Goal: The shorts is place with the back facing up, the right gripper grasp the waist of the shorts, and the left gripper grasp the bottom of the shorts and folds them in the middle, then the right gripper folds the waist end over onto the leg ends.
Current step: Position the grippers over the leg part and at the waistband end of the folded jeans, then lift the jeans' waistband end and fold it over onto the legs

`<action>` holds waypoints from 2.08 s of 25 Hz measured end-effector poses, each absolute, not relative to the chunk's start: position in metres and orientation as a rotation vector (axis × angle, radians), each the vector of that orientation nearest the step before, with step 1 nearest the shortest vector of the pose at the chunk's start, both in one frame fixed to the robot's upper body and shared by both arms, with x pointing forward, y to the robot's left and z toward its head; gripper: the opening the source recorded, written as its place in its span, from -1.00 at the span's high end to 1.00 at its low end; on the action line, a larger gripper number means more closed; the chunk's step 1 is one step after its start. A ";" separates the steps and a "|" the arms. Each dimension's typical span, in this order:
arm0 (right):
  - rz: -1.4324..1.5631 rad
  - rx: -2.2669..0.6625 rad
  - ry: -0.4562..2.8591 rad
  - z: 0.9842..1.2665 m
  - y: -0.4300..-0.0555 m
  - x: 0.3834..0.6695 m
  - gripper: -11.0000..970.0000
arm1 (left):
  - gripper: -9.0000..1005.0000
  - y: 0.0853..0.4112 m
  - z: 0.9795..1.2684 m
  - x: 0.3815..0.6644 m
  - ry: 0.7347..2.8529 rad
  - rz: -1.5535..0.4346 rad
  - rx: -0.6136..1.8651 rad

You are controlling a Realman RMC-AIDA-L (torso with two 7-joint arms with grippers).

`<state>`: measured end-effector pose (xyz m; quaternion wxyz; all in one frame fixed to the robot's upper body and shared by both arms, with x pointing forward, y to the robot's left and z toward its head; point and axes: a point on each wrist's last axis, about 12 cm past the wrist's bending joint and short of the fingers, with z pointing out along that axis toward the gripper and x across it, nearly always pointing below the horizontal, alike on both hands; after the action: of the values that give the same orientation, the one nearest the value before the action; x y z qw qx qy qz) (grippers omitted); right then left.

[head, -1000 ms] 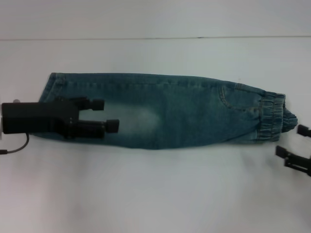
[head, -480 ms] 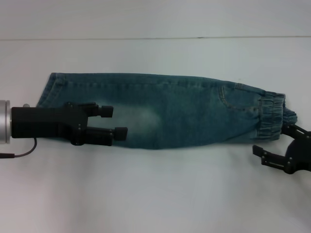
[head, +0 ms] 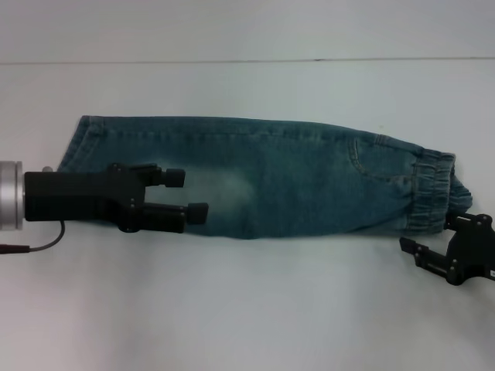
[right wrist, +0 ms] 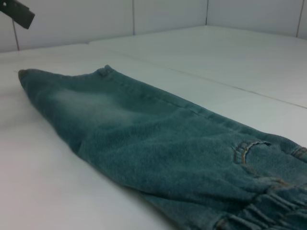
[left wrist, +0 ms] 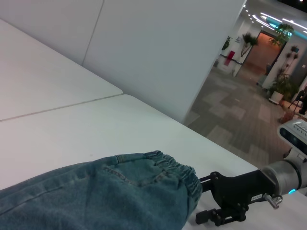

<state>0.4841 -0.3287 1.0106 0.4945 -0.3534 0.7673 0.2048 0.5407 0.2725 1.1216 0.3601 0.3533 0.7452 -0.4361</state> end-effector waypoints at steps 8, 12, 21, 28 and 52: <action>0.475 -0.882 1.852 1.014 -0.333 0.485 0.10 | -0.85 0.267 1.121 0.543 1.911 -1.120 0.909; 0.473 -0.882 1.852 1.014 -0.333 0.485 0.29 | -0.85 0.263 1.120 0.544 1.906 -1.112 0.908; 0.459 -0.885 1.841 1.015 -0.335 0.482 0.84 | -0.79 0.248 1.110 0.548 1.876 -1.073 0.900; 0.474 -0.903 1.814 1.023 -0.339 0.478 0.86 | -0.59 0.235 1.090 0.553 1.802 -1.054 0.824; 0.527 -0.891 1.689 1.102 -0.355 0.509 0.87 | 0.96 0.129 1.030 0.562 1.915 -0.981 0.735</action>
<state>0.5085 -0.3548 1.1024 0.5484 -0.3760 0.7130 0.2225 0.5624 0.1290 1.0295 0.4205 0.2935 0.7640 -0.3916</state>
